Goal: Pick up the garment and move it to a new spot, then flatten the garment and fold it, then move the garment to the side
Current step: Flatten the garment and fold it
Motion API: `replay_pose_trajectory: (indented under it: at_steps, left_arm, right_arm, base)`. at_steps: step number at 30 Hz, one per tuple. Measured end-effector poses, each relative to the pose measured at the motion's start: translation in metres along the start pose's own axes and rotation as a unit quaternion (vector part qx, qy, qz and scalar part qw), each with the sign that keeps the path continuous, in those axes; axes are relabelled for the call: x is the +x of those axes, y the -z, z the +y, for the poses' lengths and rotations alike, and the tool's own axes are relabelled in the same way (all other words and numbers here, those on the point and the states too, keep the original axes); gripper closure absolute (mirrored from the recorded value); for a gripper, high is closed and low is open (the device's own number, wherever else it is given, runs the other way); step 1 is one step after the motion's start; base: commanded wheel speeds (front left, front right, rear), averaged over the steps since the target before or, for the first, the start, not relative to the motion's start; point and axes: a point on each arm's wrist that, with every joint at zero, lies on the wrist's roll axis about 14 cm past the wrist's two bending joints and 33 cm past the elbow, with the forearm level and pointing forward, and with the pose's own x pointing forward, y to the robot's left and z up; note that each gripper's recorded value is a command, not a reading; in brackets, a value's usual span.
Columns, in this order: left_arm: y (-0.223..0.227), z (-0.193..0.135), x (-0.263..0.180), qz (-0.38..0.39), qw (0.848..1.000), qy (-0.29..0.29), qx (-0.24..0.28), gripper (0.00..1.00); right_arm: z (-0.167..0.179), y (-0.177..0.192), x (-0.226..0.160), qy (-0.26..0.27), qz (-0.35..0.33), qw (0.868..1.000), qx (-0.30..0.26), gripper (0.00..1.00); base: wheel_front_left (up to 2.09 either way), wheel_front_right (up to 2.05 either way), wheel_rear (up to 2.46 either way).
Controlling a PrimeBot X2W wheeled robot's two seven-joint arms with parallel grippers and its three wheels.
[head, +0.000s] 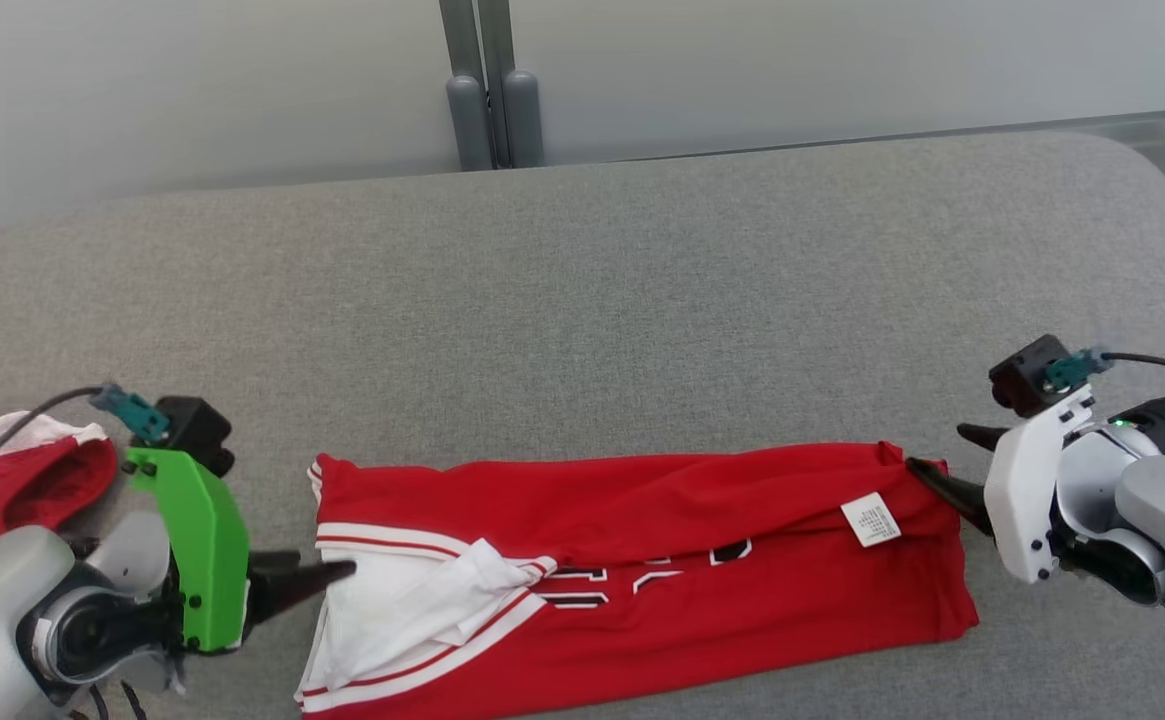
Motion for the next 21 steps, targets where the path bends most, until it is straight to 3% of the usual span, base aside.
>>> replay_pose_trajectory:
  at_steps: [3, 6, 10, 14, 16, 19, 21]
  left_arm:
    - [-0.032, 0.002, -0.014, -0.092, 0.995, -0.016, 0.026, 0.00]
    - [-0.065, 0.006, -0.035, -0.195, 0.978, -0.043, 0.060, 0.00]
    - [-0.089, 0.005, -0.058, -0.311, 0.945, -0.068, 0.077, 0.00]
    - [-0.100, 0.011, -0.084, -0.411, 0.900, -0.114, 0.087, 0.00]
    - [-0.098, 0.015, -0.093, -0.450, 0.879, -0.134, 0.083, 0.00]
    - [-0.092, 0.020, -0.100, -0.482, 0.859, -0.159, 0.066, 0.00]
    - [-0.088, 0.021, -0.101, -0.496, 0.850, -0.171, 0.049, 0.00]
  right_arm:
    - [-0.002, -0.027, -0.008, 0.002, -0.061, 0.998, 0.014, 0.00]
    - [-0.010, -0.058, -0.022, 0.013, -0.139, 0.990, 0.029, 0.00]
    - [-0.031, -0.098, -0.047, 0.048, -0.258, 0.964, 0.048, 0.00]
    - [-0.043, -0.110, -0.059, 0.076, -0.313, 0.944, 0.077, 0.00]
    - [-0.049, -0.124, -0.068, 0.091, -0.353, 0.927, 0.093, 0.00]
    - [-0.052, -0.129, -0.079, 0.112, -0.399, 0.903, 0.116, 0.00]
    - [-0.043, -0.113, -0.075, 0.118, -0.402, 0.898, 0.131, 0.00]
  base:
    - [0.00, 0.00, 0.00]
    - [0.00, 0.00, 0.00]
    - [0.00, 0.00, 0.00]
    - [0.00, 0.00, 0.00]
    - [0.00, 0.00, 0.00]
    - [0.00, 0.00, 0.00]
    - [0.00, 0.00, 0.00]
